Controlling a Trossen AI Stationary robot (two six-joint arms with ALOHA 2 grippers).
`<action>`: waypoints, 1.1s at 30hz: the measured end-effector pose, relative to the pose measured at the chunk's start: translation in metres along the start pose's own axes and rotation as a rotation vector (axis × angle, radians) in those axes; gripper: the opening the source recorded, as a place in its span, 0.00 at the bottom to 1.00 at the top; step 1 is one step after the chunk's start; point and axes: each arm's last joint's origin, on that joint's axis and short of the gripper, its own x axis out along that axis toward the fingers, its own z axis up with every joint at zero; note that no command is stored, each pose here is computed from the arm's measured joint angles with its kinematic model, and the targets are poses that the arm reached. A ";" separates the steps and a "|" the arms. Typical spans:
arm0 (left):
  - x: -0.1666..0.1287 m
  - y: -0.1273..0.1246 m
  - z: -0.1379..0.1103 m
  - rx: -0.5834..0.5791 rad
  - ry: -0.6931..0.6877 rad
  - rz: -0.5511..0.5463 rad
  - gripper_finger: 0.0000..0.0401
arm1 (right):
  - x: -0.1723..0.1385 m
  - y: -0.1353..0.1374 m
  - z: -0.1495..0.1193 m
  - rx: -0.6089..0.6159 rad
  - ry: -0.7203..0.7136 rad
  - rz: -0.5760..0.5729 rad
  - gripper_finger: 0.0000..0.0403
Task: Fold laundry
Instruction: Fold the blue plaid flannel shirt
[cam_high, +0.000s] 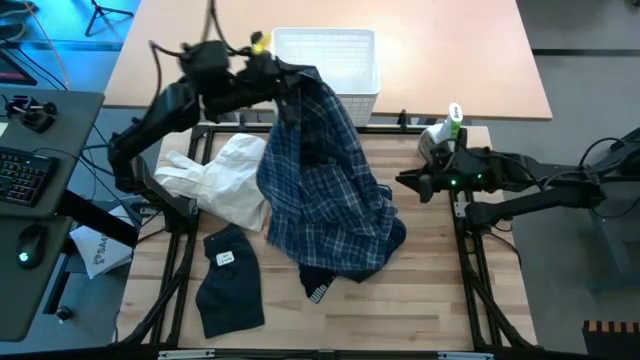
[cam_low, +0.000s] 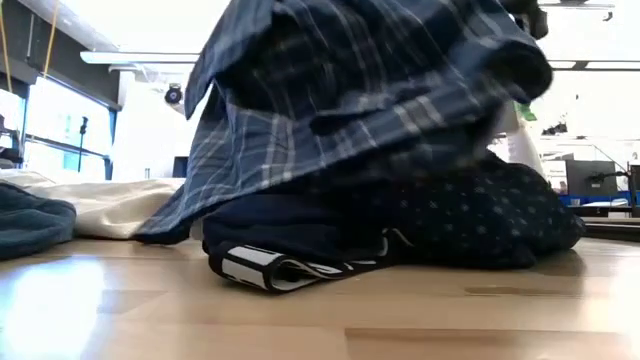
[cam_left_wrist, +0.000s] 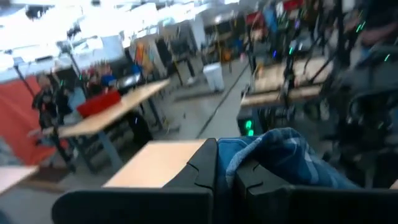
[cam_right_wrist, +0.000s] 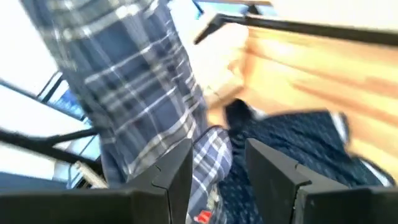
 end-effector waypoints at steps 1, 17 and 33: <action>-0.004 0.001 0.006 -0.004 -0.024 0.000 0.00 | 0.001 0.003 0.003 -0.038 -0.008 0.022 0.36; -0.019 0.010 0.024 0.048 -0.058 0.078 0.00 | 0.089 0.036 -0.043 -0.497 0.370 0.156 0.56; -0.019 0.010 0.022 0.105 -0.028 0.099 0.00 | 0.139 0.056 -0.063 -0.363 -0.057 -0.181 0.28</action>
